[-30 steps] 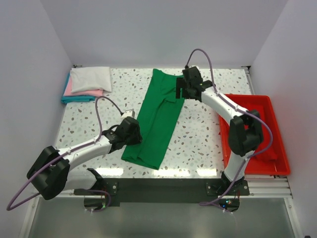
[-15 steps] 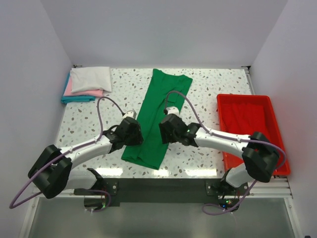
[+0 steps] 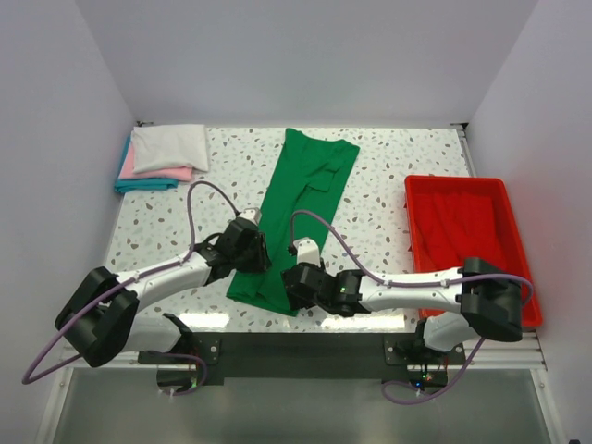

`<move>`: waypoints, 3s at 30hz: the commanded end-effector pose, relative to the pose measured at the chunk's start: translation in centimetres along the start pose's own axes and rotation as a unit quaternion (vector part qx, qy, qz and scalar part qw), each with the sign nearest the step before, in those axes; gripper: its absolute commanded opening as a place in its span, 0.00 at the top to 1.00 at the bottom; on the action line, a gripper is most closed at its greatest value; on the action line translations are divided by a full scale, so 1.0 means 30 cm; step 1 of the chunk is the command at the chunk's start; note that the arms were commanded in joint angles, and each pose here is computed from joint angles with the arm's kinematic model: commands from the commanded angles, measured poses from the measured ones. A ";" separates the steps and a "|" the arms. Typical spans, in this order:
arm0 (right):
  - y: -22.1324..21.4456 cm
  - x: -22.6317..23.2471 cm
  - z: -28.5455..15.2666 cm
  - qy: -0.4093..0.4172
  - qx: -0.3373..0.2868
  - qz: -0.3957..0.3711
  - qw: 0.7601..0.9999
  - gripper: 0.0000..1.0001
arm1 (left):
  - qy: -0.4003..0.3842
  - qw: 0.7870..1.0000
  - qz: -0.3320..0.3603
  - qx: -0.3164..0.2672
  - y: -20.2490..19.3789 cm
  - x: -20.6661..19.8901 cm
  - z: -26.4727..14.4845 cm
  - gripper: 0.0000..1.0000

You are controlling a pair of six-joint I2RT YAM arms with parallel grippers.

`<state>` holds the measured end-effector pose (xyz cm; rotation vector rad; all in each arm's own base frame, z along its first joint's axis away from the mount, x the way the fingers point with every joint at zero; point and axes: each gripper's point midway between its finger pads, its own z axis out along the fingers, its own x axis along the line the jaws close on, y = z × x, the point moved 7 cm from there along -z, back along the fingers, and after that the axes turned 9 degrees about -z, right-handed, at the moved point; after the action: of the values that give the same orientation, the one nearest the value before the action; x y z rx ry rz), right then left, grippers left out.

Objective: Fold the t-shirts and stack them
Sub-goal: Fold the tshirt

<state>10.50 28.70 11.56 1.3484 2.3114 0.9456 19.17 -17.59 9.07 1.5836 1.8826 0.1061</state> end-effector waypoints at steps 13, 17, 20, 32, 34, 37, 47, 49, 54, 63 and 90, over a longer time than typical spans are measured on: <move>-0.042 0.049 0.013 0.003 -0.024 0.024 0.999 0.58 | -0.075 0.996 0.034 0.020 0.009 -0.060 -0.002 0.71; -0.060 0.054 0.009 0.004 -0.022 0.023 1.000 0.61 | -0.085 0.995 0.039 0.036 0.000 -0.067 0.005 0.74; -0.066 0.052 0.004 0.002 -0.024 0.023 0.999 0.61 | -0.093 0.994 0.042 0.044 -0.006 -0.071 0.007 0.76; -0.090 0.036 -0.010 0.000 -0.026 0.028 0.999 0.64 | -0.011 0.997 -0.038 -0.064 0.169 0.062 -0.102 0.61; -0.090 0.035 -0.011 0.000 -0.026 0.028 0.999 0.64 | -0.003 0.998 -0.041 -0.054 0.154 0.080 -0.087 0.60; -0.086 0.041 -0.013 0.003 -0.027 0.026 0.999 0.65 | -0.001 0.999 -0.044 -0.031 0.125 0.095 -0.057 0.60; -0.090 0.033 -0.019 0.001 -0.028 0.028 0.999 0.65 | -0.043 0.997 -0.054 0.014 0.064 0.091 -0.006 0.60; -0.091 0.034 -0.020 0.001 -0.028 0.027 0.999 0.65 | -0.047 0.997 -0.057 0.026 0.041 0.099 0.004 0.61; -0.090 0.029 -0.021 -0.002 -0.029 0.027 0.999 0.65 | -0.072 0.995 -0.062 0.041 0.008 0.100 0.011 0.61; -0.096 0.034 -0.011 -0.004 -0.025 0.026 0.999 0.65 | -0.112 0.991 -0.058 0.050 0.000 0.076 0.008 0.61; -0.101 0.026 -0.009 -0.010 -0.025 0.031 0.999 0.65 | -0.148 0.986 -0.044 0.070 -0.012 0.041 -0.006 0.62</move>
<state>7.50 27.83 9.07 1.3805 2.3098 0.9277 18.47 -15.84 7.91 1.5140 1.8218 -0.2732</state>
